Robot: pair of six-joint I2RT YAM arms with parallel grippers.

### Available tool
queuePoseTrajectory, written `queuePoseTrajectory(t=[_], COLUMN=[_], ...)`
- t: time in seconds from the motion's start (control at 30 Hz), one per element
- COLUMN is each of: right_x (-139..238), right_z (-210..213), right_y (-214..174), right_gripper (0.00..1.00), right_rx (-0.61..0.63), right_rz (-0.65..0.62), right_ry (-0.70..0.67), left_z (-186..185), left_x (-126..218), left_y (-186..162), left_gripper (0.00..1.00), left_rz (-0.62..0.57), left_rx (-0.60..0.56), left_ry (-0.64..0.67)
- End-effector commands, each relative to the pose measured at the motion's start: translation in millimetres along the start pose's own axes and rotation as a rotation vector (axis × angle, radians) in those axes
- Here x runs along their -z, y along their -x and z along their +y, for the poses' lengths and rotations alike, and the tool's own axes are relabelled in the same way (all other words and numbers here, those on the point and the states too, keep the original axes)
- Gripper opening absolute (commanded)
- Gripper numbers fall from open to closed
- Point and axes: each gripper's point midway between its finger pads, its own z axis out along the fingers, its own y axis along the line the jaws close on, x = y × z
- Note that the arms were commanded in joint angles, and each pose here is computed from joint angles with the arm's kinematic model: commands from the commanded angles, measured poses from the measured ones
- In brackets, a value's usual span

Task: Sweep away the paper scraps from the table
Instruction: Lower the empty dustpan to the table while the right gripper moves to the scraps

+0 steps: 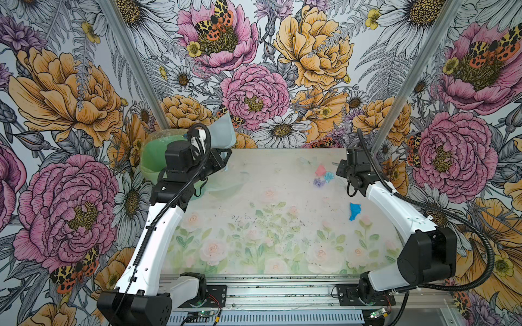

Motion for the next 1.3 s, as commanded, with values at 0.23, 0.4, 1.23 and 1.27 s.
queuePoseTrajectory(t=[0.23,0.4,1.23,1.27], right_x=[-33,-55,-93,-92], right_z=[-9,-5,8,9], right_y=[24,10,-77,-80], right_gripper=[0.0,0.0,0.0,0.0], right_rx=[-0.151,-0.176,-0.071,-0.061], right_rz=[-0.045,-0.001,0.25,0.257], right_ry=[-0.104,-0.111,-0.032,-0.024], left_z=[29,26,54,52], left_x=[-43,-73,-123,-125], left_y=[-93,-142,-304,-309], left_gripper=[0.0,0.0,0.0,0.0], left_rz=[0.177,0.299,0.686,0.696], left_rx=[-0.371,-0.472,-0.583,-0.591], left_ry=[0.367,0.382,0.321,0.317])
